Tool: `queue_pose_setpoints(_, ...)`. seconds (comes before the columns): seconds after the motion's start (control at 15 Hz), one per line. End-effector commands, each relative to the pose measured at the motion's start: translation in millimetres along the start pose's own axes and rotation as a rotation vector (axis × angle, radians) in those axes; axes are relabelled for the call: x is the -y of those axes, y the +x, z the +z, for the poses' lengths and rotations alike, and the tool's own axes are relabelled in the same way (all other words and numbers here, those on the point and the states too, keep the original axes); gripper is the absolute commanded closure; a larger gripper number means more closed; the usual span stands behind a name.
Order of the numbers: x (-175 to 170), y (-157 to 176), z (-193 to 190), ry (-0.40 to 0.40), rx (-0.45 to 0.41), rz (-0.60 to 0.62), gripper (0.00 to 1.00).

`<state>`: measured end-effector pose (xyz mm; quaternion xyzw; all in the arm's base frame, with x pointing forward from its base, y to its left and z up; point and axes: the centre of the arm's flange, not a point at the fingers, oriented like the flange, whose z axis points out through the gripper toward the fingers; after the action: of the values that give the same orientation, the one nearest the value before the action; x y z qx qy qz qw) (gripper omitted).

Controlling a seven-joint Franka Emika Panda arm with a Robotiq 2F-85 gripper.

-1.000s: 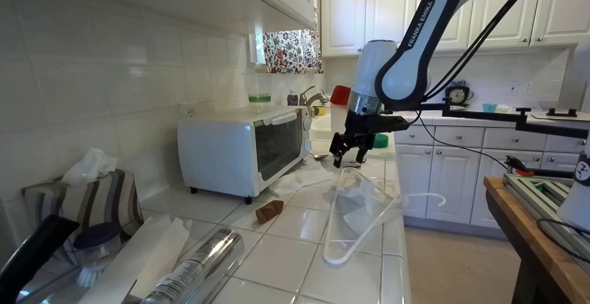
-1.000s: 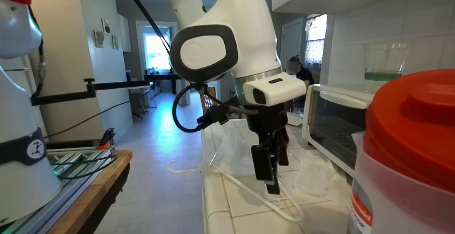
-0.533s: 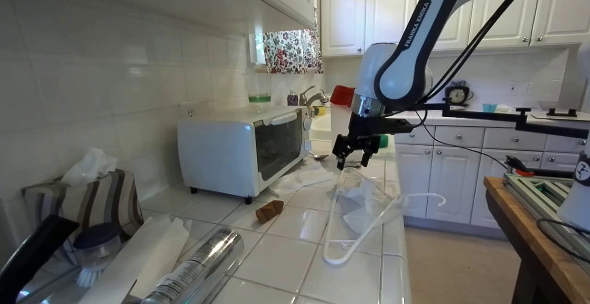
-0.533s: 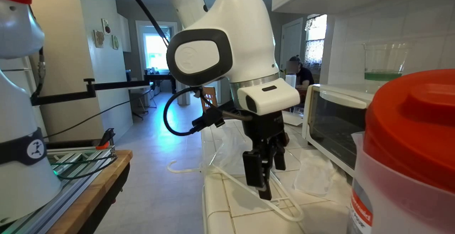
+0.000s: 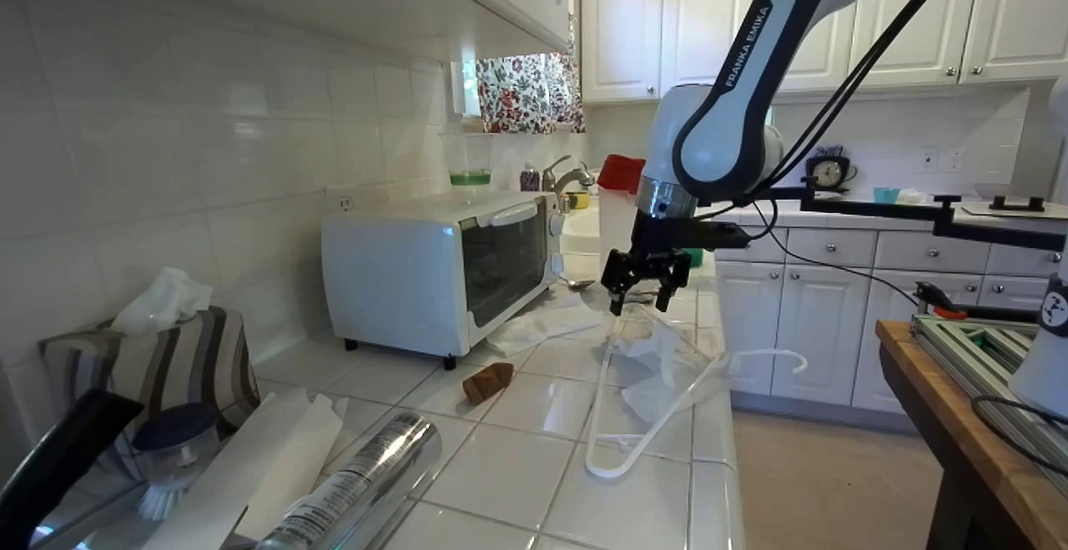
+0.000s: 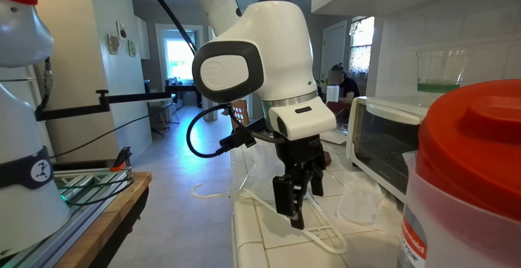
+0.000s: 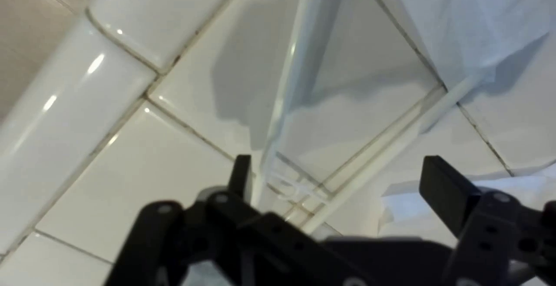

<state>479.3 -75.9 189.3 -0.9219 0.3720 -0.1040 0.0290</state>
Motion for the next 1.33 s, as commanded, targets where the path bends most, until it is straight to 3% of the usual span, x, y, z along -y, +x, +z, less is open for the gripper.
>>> queue_pose_setpoints(0.0,-3.0,3.3,8.9,-0.01,0.028,-0.002,0.0)
queue_pose_setpoints(1.27,-16.1,26.3,27.2,-0.024,-0.005,0.053,0.0)
